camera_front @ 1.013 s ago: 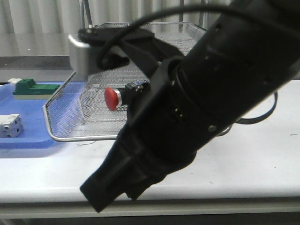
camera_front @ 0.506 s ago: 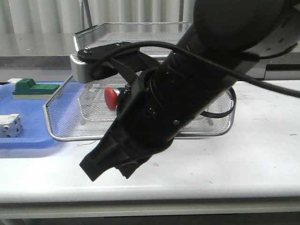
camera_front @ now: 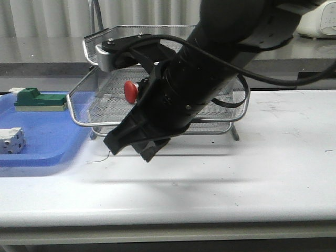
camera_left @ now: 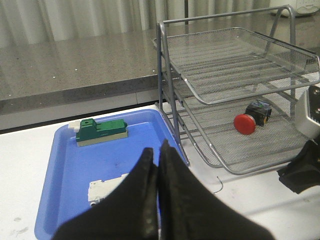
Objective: Place button on rack with both arms
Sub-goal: 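Push the middle tier back into the rack with the right gripper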
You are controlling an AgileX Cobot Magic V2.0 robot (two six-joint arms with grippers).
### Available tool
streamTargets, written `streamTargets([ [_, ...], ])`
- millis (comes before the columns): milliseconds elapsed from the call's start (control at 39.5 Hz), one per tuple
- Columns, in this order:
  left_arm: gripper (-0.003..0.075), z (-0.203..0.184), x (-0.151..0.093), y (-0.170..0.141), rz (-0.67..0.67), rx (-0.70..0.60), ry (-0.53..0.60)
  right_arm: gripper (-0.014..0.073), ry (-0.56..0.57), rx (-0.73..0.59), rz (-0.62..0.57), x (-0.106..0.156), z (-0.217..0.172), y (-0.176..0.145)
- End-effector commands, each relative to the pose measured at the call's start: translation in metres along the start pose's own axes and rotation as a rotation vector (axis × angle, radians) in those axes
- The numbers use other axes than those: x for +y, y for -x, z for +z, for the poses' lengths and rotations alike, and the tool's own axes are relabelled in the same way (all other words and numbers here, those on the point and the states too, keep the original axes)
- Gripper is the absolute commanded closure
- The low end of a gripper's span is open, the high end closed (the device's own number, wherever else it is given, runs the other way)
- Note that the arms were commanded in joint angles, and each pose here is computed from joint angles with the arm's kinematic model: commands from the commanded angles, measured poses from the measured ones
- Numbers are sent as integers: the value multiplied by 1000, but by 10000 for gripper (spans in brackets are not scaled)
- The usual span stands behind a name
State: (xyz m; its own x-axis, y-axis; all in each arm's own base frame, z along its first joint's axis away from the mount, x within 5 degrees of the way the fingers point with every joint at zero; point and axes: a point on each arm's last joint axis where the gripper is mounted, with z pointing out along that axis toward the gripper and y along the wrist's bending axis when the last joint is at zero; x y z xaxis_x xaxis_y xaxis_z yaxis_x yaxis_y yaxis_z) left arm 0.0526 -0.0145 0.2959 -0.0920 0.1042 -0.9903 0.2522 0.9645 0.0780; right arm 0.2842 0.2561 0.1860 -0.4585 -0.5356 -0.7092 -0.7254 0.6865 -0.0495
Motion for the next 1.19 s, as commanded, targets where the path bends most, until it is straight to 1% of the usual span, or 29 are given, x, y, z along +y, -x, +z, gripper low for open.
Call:
streamTargets([
  [0, 739, -2, 2, 16, -19, -99, 13, 706, -52, -142, -12, -16, -13, 32],
  [380, 739, -2, 2, 16, -19, -99, 13, 706, -113, -168, 37, -54, -6, 54],
  [506, 739, -2, 2, 16, -19, -99, 13, 706, -116, -162, 43, -58, -7, 54],
  [658, 739, -2, 2, 16, -19, -99, 13, 706, -83, -111, 47, -51, -13, 53],
  [759, 739, -2, 2, 16, -19, -99, 13, 706, -40, -83, 70, -42, -30, 58],
  [810, 739, -2, 2, 16, -19, -99, 13, 706, -21, -83, 90, -40, -45, 62],
  [911, 739, -2, 2, 16, -19, -99, 13, 706, -12, -75, 125, -46, -71, 65],
  [1038, 739, -2, 2, 16, -19, -99, 13, 706, -66, -86, 187, -75, -108, 62],
  [1165, 739, -2, 2, 16, -19, -99, 13, 706, -182, -123, 291, -114, -145, 41],
])
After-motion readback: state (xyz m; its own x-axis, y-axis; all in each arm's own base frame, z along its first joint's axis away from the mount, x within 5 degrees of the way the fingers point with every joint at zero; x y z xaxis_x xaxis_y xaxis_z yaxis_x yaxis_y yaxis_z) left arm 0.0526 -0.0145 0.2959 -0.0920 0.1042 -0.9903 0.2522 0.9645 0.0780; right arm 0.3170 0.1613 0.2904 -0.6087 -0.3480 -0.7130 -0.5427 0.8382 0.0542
